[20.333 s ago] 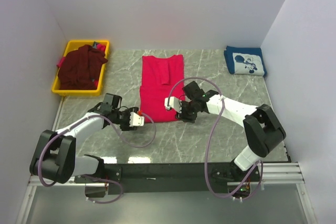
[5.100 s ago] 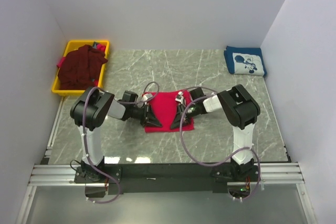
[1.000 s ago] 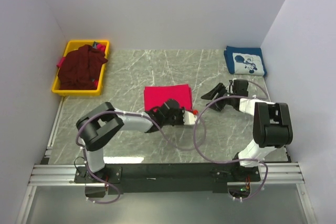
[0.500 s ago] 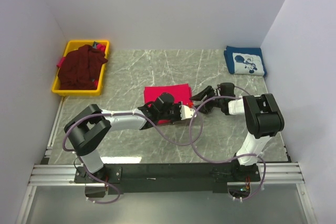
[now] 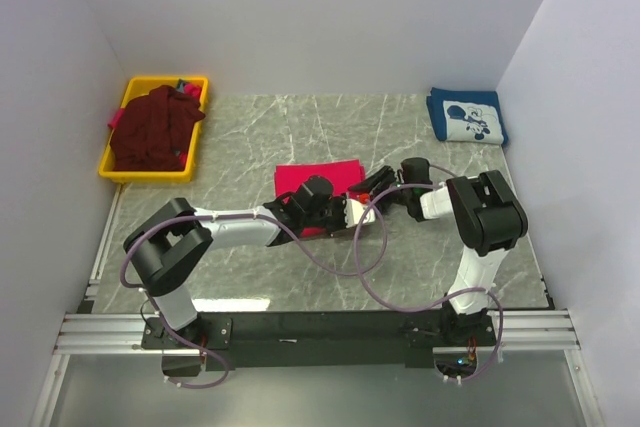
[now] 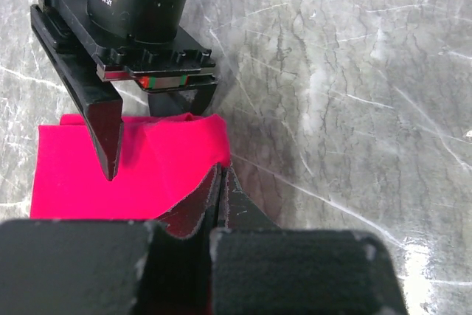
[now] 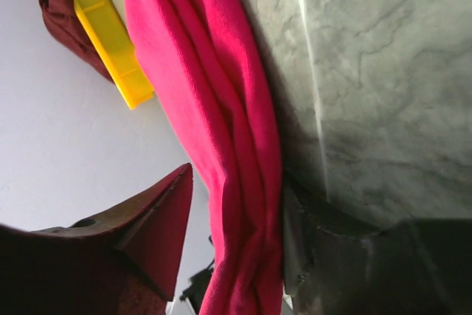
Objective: Fold and stack the t-shirts
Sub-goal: Neatly place the folded tshirt to the corner
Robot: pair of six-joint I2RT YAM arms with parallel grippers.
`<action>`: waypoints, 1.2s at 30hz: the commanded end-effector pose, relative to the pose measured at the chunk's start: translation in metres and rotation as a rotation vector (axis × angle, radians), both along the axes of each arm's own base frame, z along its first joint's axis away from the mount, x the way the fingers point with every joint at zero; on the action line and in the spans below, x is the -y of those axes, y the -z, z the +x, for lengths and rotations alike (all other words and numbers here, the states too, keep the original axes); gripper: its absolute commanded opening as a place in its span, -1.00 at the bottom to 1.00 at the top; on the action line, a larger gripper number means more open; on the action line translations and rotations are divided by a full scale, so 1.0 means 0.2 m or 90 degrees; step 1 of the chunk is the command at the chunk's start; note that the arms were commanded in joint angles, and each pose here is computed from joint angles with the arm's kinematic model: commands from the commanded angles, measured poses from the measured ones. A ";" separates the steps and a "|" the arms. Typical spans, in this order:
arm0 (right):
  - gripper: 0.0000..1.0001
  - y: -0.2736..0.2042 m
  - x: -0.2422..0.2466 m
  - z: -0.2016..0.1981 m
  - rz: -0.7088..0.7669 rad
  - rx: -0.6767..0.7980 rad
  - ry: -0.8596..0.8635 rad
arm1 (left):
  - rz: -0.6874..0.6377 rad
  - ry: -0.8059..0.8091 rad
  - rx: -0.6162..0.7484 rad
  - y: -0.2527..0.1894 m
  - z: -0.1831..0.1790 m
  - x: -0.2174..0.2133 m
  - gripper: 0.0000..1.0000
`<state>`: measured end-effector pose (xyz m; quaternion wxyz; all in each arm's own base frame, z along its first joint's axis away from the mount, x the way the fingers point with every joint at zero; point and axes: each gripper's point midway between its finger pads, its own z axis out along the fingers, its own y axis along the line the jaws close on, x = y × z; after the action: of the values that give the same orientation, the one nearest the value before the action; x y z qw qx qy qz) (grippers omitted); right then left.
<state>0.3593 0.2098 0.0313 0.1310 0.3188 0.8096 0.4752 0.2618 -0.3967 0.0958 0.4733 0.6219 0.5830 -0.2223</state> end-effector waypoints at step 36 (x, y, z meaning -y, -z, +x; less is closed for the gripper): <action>-1.00 -0.35 0.40 0.85 -0.479 0.333 -0.226 | -0.032 -0.285 -0.327 -0.34 0.01 -0.67 0.75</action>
<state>0.5120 0.1690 0.0981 0.3334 0.0437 0.8914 0.3039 0.2883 -0.2828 0.1863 0.4425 0.4281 0.7377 -0.2770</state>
